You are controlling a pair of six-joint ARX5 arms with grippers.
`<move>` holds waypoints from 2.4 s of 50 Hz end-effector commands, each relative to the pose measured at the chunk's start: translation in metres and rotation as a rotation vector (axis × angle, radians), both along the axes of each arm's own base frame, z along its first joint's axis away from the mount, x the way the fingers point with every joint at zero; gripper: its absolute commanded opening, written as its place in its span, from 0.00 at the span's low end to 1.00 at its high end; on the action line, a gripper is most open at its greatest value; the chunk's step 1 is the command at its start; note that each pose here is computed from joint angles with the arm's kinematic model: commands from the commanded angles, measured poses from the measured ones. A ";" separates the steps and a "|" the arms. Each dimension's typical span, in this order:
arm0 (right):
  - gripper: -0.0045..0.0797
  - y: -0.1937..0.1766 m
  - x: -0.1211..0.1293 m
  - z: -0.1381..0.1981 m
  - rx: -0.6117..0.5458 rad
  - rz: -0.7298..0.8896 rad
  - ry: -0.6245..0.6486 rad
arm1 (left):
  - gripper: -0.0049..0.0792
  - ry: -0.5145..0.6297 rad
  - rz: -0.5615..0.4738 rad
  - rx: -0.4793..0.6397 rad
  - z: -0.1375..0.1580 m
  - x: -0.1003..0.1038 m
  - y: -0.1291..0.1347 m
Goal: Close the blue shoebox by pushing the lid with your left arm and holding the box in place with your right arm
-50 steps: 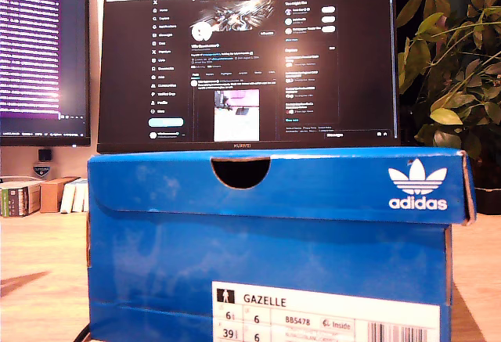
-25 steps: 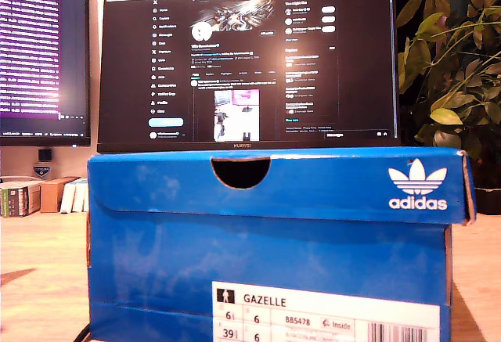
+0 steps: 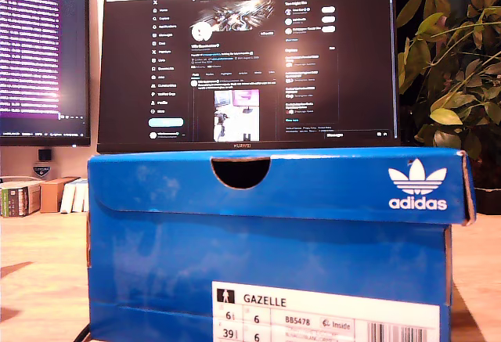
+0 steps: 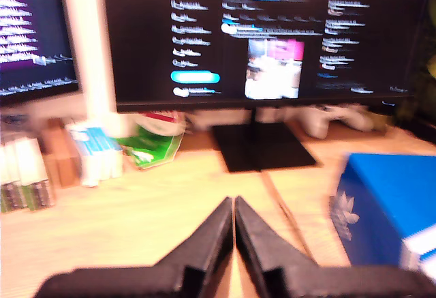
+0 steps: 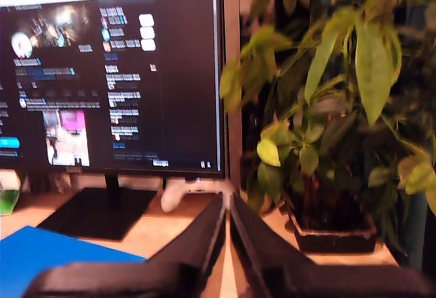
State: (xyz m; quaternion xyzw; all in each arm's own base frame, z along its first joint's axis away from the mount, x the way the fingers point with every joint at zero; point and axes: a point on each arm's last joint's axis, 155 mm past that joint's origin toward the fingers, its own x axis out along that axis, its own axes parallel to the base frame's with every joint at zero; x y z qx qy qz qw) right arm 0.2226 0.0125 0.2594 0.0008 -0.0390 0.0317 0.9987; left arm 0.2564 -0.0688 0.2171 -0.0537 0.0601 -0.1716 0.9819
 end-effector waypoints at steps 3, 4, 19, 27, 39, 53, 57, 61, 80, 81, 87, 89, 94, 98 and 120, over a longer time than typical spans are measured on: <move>0.05 -0.001 0.006 -0.025 -0.001 -0.003 0.039 | 0.04 0.006 0.008 0.023 -0.019 0.003 0.000; 0.05 -0.001 0.007 -0.027 0.000 -0.003 0.042 | 0.04 0.009 0.005 0.023 -0.022 0.003 -0.001; 0.05 0.002 0.015 -0.058 -0.021 0.009 0.101 | 0.04 0.042 -0.004 0.038 -0.057 0.003 -0.004; 0.05 0.002 0.018 -0.073 -0.039 0.009 0.129 | 0.04 0.064 -0.006 0.056 -0.072 0.002 -0.004; 0.05 0.002 0.022 -0.098 -0.059 0.010 0.175 | 0.04 0.037 0.010 0.063 -0.079 -0.002 0.000; 0.05 0.002 0.024 -0.118 -0.067 0.011 0.211 | 0.04 0.026 0.017 0.073 -0.090 -0.010 0.002; 0.05 0.002 0.025 -0.123 -0.067 0.011 0.219 | 0.04 0.035 0.017 0.073 -0.099 -0.012 0.002; 0.05 0.002 0.026 -0.129 -0.067 0.011 0.227 | 0.04 0.042 0.022 0.075 -0.101 -0.014 0.004; 0.05 0.002 0.026 -0.135 -0.023 0.008 0.238 | 0.04 0.110 0.023 0.020 -0.113 -0.019 0.003; 0.05 0.002 0.026 -0.135 -0.023 0.007 0.238 | 0.04 0.110 0.024 0.020 -0.113 -0.019 0.003; 0.05 0.002 0.026 -0.135 -0.023 0.007 0.238 | 0.04 0.110 0.026 0.021 -0.113 -0.019 0.003; 0.05 0.002 0.026 -0.135 -0.023 0.007 0.238 | 0.04 0.110 0.026 0.021 -0.113 -0.019 0.003; 0.05 0.002 0.026 -0.135 -0.023 0.007 0.238 | 0.04 0.110 0.026 0.021 -0.113 -0.019 0.003; 0.05 0.002 0.026 -0.135 -0.023 0.007 0.238 | 0.04 0.110 0.026 0.021 -0.113 -0.019 0.003; 0.05 -0.010 0.027 -0.134 -0.017 -0.041 0.236 | 0.04 0.110 0.099 0.016 -0.113 -0.014 0.021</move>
